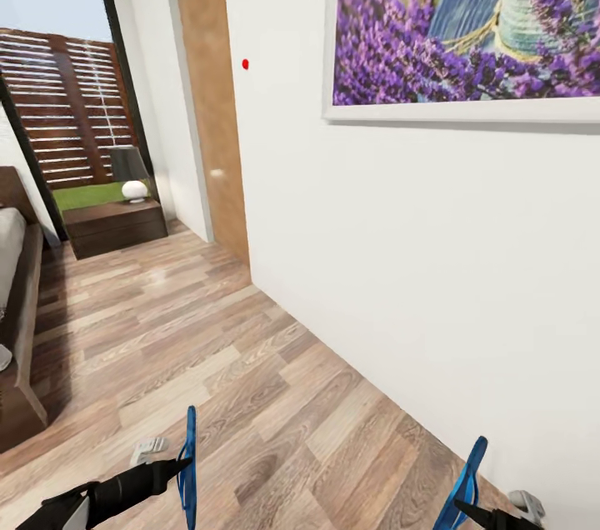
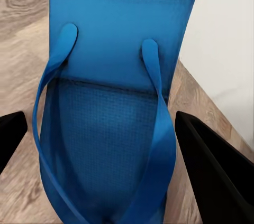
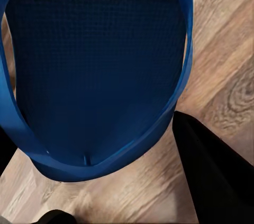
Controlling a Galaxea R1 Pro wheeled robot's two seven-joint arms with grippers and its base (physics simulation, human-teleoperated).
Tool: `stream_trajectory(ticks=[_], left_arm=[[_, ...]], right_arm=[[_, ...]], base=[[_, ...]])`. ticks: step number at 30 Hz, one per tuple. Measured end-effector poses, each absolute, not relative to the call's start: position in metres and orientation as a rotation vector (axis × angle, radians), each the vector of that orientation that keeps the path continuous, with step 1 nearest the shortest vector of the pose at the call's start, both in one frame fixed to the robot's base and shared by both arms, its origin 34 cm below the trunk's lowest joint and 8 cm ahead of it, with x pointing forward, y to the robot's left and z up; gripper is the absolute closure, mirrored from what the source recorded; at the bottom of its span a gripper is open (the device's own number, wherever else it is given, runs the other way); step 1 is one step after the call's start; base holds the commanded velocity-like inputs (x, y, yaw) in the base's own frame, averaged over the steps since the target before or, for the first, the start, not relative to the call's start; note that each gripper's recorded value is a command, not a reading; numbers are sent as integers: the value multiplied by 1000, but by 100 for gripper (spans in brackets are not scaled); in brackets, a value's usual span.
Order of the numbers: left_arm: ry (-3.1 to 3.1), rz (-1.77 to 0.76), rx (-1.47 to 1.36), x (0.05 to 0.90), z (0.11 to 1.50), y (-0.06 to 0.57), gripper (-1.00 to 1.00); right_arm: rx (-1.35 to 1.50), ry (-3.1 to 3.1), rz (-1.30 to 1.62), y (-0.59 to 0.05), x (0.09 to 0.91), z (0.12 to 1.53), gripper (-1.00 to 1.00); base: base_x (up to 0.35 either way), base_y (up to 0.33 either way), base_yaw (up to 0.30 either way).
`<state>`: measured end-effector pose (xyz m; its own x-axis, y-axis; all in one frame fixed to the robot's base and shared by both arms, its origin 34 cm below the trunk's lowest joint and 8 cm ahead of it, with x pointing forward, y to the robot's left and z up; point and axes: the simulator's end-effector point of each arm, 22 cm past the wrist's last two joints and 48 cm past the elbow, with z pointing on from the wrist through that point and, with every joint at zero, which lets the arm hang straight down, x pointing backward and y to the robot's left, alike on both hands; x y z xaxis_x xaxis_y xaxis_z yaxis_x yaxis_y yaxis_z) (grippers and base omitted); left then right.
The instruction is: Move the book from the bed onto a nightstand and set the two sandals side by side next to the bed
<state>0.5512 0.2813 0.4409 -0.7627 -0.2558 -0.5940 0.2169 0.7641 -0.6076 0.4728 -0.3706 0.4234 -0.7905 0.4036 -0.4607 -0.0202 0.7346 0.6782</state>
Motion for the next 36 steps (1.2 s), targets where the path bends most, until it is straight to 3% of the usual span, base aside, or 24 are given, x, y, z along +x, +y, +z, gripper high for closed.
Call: stream_trajectory(ticks=[30, 36], left_arm=[[2267, -901, -28, 551, 441, 275, 100], [2266, -902, -29, 552, 441, 276, 100]], right_arm=[[289, 2330, 921, -370, 473, 423, 100], [289, 2330, 921, -370, 473, 423, 100]], base=[[285, -1, 280], [98, -22, 277]])
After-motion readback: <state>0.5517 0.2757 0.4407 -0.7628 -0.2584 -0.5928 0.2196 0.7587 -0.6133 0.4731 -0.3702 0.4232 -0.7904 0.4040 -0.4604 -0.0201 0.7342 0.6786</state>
